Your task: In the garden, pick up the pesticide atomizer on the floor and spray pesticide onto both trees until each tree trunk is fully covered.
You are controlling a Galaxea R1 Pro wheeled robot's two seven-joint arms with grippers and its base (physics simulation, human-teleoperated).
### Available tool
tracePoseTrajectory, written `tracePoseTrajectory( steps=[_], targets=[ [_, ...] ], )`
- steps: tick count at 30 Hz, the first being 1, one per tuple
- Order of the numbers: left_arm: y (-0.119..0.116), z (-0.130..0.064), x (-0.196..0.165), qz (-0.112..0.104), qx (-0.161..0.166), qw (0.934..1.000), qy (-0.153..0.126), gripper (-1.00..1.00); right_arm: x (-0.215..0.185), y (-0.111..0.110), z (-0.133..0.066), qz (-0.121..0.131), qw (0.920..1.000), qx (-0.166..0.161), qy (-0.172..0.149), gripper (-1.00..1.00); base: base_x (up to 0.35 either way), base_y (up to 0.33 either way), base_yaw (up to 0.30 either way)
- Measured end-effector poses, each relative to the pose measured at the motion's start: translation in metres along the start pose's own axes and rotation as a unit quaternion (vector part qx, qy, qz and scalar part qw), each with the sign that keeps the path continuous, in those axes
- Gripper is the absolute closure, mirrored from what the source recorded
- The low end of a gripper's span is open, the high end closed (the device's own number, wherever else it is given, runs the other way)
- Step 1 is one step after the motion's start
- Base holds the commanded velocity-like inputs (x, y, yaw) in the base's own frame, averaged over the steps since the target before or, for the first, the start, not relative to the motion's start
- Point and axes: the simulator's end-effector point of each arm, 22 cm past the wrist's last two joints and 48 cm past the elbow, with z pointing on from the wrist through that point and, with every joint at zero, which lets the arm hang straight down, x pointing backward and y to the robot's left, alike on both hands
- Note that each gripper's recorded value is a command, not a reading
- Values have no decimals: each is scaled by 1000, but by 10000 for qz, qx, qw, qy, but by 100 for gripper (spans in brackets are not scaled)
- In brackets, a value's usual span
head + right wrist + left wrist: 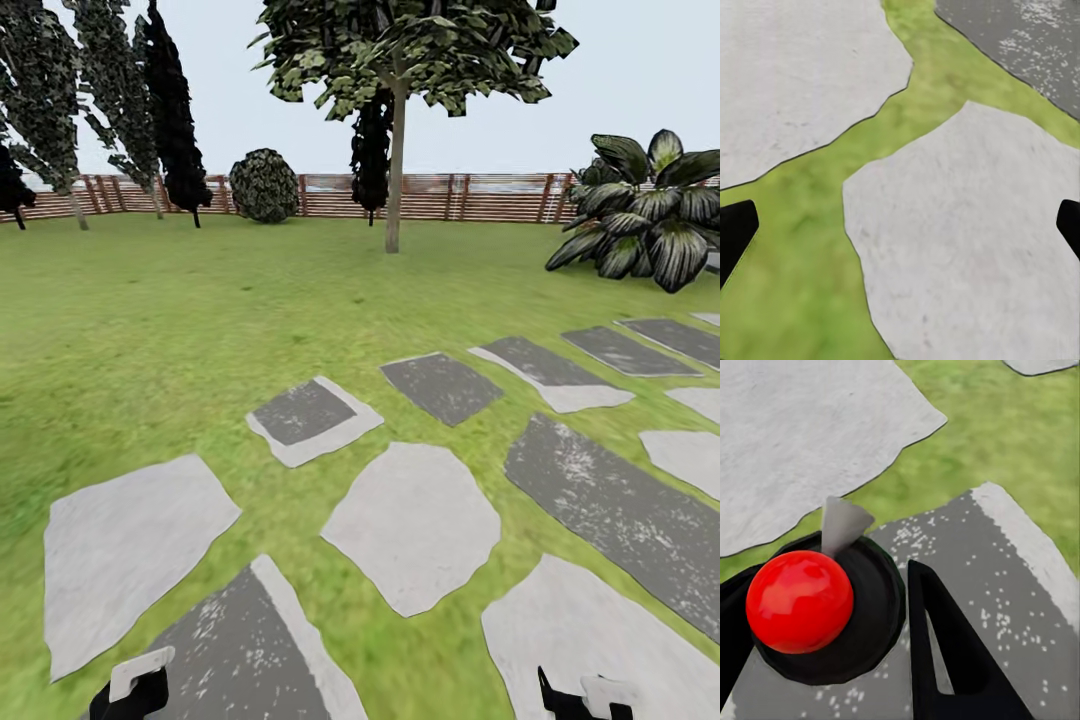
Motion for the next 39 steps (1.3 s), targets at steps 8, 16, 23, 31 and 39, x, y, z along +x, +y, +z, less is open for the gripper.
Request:
tracePoseTrajectory(
  steps=[8,16,23,31,39],
  targets=[
    [0,0,0,3,0,10000,2,100,0,0,0,3,10000,2,1,-100,338,0,0],
    [0,0,0,7,-1,10000,0,100,0,0,0,6,10000,3,1,-100,338,0,0],
    [1,0,0,4,-8,10000,-3,100,0,0,0,7,10000,5,1,-100,338,0,0],
    [1,0,0,3,-6,10000,-2,100,0,0,0,6,10000,3,1,-100,338,0,0],
    [1,0,0,6,-8,10000,-6,100,0,0,0,5,10000,3,1,-100,338,0,0]
  ],
)
